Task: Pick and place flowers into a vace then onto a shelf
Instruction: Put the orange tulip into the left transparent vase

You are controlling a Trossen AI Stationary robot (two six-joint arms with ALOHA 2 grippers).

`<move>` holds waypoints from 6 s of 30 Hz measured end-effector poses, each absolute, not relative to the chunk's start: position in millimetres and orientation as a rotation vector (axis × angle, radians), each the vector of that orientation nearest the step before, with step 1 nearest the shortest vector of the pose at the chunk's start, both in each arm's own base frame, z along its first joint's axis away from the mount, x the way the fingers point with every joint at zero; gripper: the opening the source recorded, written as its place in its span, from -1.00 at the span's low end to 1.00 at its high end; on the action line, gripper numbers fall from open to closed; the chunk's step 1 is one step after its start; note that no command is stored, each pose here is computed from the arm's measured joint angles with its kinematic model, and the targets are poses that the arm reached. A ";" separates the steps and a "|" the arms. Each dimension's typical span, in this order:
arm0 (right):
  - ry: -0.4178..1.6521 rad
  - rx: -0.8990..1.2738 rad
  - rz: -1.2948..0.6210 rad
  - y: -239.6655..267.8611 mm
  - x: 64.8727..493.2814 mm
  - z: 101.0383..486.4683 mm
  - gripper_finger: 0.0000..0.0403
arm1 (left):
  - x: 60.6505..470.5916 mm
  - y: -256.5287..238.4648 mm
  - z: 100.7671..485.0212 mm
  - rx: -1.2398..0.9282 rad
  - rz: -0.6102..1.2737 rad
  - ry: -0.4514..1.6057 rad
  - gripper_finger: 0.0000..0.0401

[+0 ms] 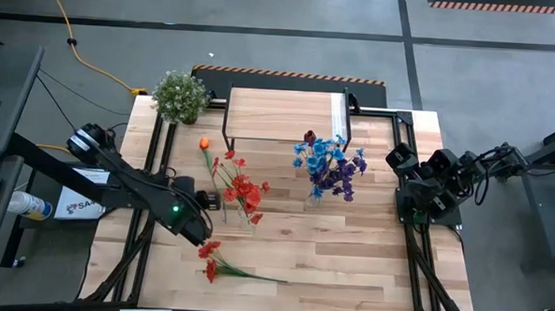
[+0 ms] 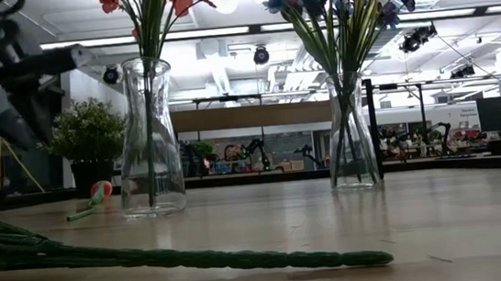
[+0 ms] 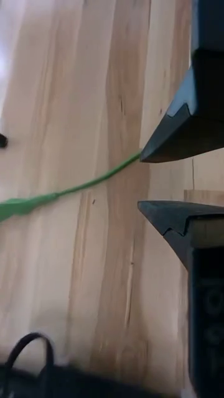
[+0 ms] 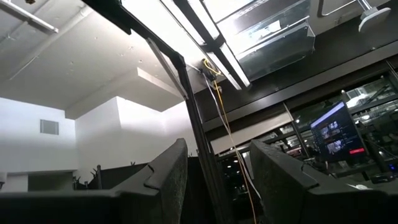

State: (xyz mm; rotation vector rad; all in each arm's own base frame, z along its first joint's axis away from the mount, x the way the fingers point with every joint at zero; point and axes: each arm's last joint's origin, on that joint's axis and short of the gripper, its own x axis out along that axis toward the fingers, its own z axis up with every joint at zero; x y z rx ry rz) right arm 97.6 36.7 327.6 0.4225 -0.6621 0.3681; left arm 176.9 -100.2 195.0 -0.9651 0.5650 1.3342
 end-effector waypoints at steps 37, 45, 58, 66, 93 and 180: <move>-0.672 0.408 0.363 36.5 97.2 328.1 -0.18 | 187.6 18.1 183.1 -1.182 1.444 0.575 -0.29; -0.672 0.408 0.363 36.5 97.2 328.2 -0.18 | 196.9 18.5 169.3 -1.186 1.466 0.635 -0.29; -0.670 0.423 0.369 36.5 97.2 328.2 -0.18 | 188.9 17.3 134.2 -1.276 1.426 0.577 -0.29; -0.669 0.423 0.369 36.5 97.2 328.2 -0.18 | 187.9 17.6 132.0 -1.274 1.422 0.554 -0.29; -0.671 0.420 0.359 36.3 97.2 328.2 -0.18 | 187.7 16.5 118.7 -1.212 1.473 0.684 -0.32; -0.696 0.403 0.258 33.5 96.8 329.3 -0.18 | 126.3 -37.6 379.2 -0.816 0.950 0.310 -0.90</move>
